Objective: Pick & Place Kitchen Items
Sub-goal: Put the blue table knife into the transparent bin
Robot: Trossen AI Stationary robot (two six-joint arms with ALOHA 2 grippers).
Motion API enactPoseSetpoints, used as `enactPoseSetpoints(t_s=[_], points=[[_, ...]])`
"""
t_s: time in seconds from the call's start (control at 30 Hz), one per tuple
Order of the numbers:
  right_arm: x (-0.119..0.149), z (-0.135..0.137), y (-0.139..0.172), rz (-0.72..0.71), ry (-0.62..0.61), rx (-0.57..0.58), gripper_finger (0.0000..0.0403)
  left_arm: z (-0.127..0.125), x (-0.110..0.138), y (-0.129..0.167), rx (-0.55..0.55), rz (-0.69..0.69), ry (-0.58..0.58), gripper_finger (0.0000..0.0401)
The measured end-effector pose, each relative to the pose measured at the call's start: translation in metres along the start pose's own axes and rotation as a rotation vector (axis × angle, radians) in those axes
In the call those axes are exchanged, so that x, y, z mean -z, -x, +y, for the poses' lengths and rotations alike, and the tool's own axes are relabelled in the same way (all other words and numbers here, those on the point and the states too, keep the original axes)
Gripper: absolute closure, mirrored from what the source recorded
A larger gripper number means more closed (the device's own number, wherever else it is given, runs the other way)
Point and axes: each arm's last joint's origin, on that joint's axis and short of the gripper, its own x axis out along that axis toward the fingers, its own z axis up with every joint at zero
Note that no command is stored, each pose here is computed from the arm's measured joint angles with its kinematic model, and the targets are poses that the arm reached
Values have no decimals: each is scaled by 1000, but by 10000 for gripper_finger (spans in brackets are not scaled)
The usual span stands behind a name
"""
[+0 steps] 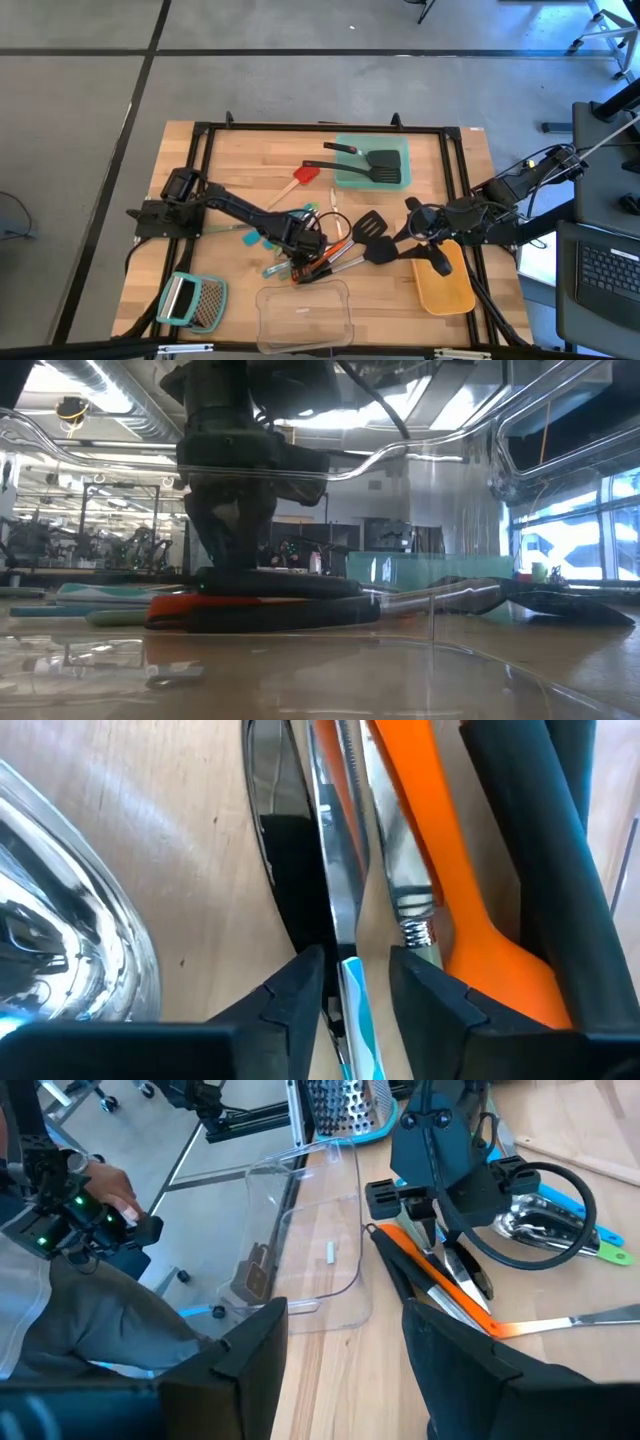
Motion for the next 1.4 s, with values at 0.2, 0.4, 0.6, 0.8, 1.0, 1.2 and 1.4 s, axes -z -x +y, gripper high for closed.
enactPoseSetpoints(t_s=[0.2,0.4,0.6,0.8,1.0,1.2,1.4], points=[[0,0,0,-1,0,1,202,5,-2,-3,32,34,18,347],[0,0,0,0,0,1,202,7,-3,-3,41,40,28,390],[0,0,0,0,0,1,202,14,-7,-2,55,48,63,393],[0,0,0,0,0,1,202,18,-10,3,22,13,85,394],[0,-1,0,-11,10,25,202,26,-11,8,-36,-19,108,395],[4,-6,-2,6,70,143,202,25,-11,8,-25,-17,125,396],[20,-34,-30,161,238,454,202,25,-12,8,0,-12,126,397]])
